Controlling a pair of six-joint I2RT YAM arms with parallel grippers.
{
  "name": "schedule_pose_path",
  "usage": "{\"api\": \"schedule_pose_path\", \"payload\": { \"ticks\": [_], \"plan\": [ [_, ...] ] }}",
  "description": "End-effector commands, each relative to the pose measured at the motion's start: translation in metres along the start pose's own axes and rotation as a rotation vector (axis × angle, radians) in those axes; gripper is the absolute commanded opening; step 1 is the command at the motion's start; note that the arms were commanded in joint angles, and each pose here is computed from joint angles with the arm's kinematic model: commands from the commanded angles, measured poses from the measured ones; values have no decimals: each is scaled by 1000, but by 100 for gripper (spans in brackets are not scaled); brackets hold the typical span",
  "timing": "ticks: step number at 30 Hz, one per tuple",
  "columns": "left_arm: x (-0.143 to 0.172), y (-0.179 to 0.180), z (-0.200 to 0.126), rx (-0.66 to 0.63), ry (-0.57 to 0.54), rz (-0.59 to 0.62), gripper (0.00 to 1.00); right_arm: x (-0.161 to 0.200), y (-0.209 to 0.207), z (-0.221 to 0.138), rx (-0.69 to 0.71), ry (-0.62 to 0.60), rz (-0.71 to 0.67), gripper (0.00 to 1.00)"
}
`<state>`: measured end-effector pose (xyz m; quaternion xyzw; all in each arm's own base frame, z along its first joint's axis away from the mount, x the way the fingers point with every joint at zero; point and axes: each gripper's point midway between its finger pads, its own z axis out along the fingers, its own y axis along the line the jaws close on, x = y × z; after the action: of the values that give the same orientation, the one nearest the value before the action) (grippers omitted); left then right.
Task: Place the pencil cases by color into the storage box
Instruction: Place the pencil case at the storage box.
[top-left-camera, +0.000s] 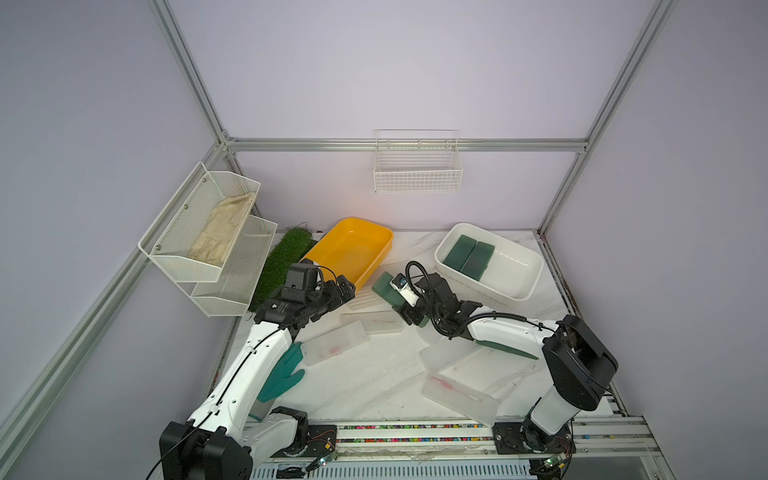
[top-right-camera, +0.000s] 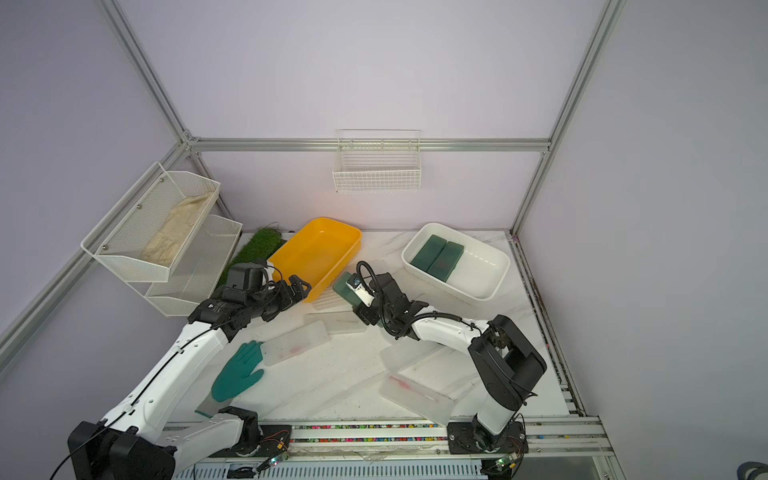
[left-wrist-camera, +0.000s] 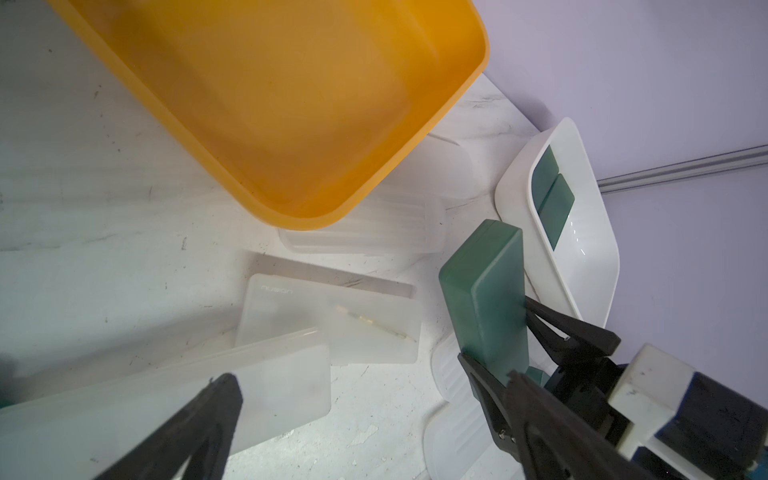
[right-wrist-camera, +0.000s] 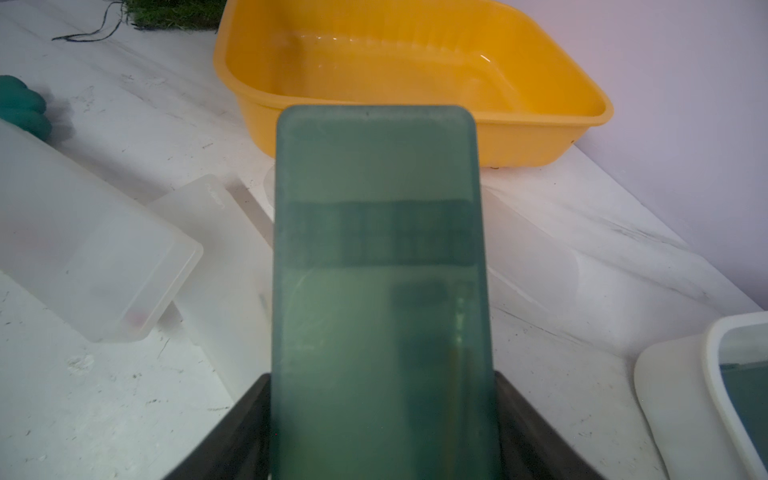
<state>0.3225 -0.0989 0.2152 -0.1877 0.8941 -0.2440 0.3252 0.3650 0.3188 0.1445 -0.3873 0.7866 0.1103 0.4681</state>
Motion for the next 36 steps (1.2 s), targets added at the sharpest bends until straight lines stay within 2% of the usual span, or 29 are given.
{"api": "schedule_pose_path", "payload": {
  "ticks": [1, 7, 12, 17, 25, 29, 36],
  "plan": [
    [-28, -37, -11, 93, -107, 119, 100, -30, -32, -3, 118, -99, 122, 65],
    [-21, -69, -1, 163, -122, 303, 100, -33, -72, -11, 215, -119, 293, 65],
    [2, -108, 10, 232, -116, 503, 100, -27, -115, -23, 320, -117, 443, 65],
    [30, -139, 20, 327, -87, 662, 100, -10, -168, -46, 490, -107, 571, 65],
    [70, -177, 28, 480, -71, 854, 100, 31, -244, -85, 673, -129, 783, 63],
    [90, -195, 29, 551, -69, 935, 100, 47, -272, -100, 743, -136, 839, 62],
    [111, -217, 27, 636, -60, 1011, 100, 73, -315, -116, 825, -124, 940, 62]
  ]
}}
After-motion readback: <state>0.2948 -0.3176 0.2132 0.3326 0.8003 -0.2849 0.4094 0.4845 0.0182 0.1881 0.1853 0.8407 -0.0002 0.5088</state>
